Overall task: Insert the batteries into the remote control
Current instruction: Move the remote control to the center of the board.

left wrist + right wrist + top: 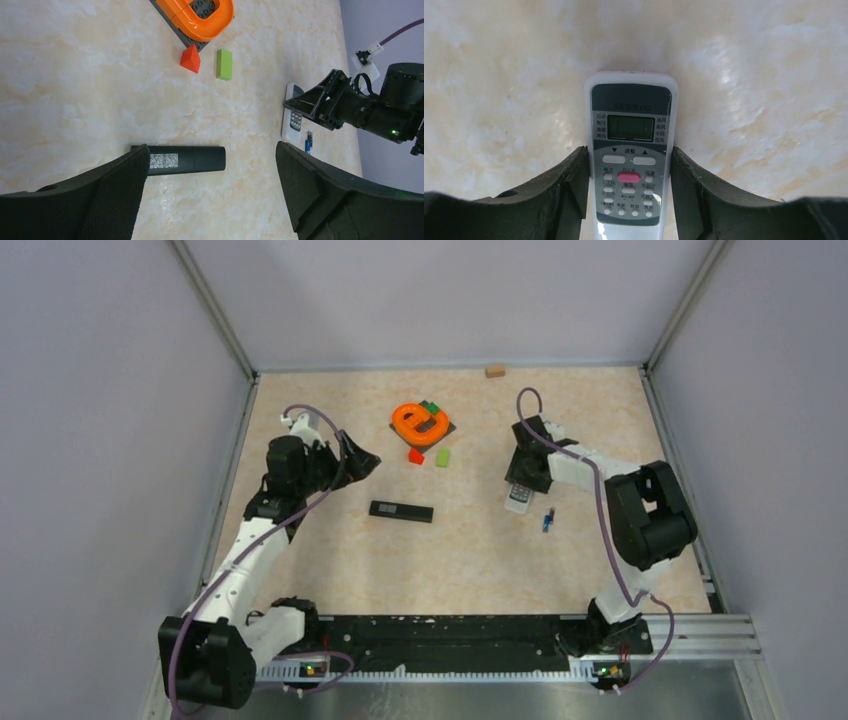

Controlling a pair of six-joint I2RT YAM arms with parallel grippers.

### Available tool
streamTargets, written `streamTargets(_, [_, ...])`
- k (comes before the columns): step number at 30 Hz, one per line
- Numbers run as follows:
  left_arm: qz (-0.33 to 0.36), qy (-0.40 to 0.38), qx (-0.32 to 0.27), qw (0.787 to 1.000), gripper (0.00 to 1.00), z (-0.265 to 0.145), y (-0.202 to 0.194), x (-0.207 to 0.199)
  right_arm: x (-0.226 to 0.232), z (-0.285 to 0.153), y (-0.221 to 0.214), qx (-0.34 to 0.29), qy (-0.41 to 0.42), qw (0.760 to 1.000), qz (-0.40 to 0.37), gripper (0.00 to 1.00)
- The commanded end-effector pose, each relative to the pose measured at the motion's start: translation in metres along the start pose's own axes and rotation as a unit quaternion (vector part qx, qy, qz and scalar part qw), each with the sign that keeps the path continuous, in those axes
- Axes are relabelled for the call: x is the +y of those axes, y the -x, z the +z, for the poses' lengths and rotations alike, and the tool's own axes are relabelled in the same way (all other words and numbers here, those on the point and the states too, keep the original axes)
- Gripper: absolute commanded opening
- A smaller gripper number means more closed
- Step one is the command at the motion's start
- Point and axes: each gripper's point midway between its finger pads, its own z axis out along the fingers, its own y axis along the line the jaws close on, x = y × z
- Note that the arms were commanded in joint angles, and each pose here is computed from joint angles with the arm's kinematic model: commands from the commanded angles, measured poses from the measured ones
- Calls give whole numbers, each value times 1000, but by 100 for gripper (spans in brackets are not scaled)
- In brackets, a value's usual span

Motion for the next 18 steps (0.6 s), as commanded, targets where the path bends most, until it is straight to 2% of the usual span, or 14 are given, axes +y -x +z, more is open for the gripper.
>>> streamTargets(1, [-1, -19, 21, 1000, 99, 14, -11, -13, 51, -24, -26, 14, 52, 998, -27, 39])
streamTargets(6, [5, 3, 54, 998, 99, 37, -37, -22, 68, -38, -63, 27, 64, 997, -23, 42])
streamTargets(9, [8, 15, 77, 997, 99, 54, -55, -29, 66, -38, -68, 29, 63, 997, -22, 54])
streamTargets(13, [21, 7, 101, 995, 99, 76, -78, -46, 65, -53, -46, -4, 76, 997, -23, 74])
streamTargets(15, [32, 2, 106, 994, 99, 86, -85, -54, 65, -66, -29, -24, 98, 995, -12, 78])
streamTargets(18, [52, -7, 117, 992, 99, 103, -93, -68, 53, -82, -9, -43, 109, 993, 8, 78])
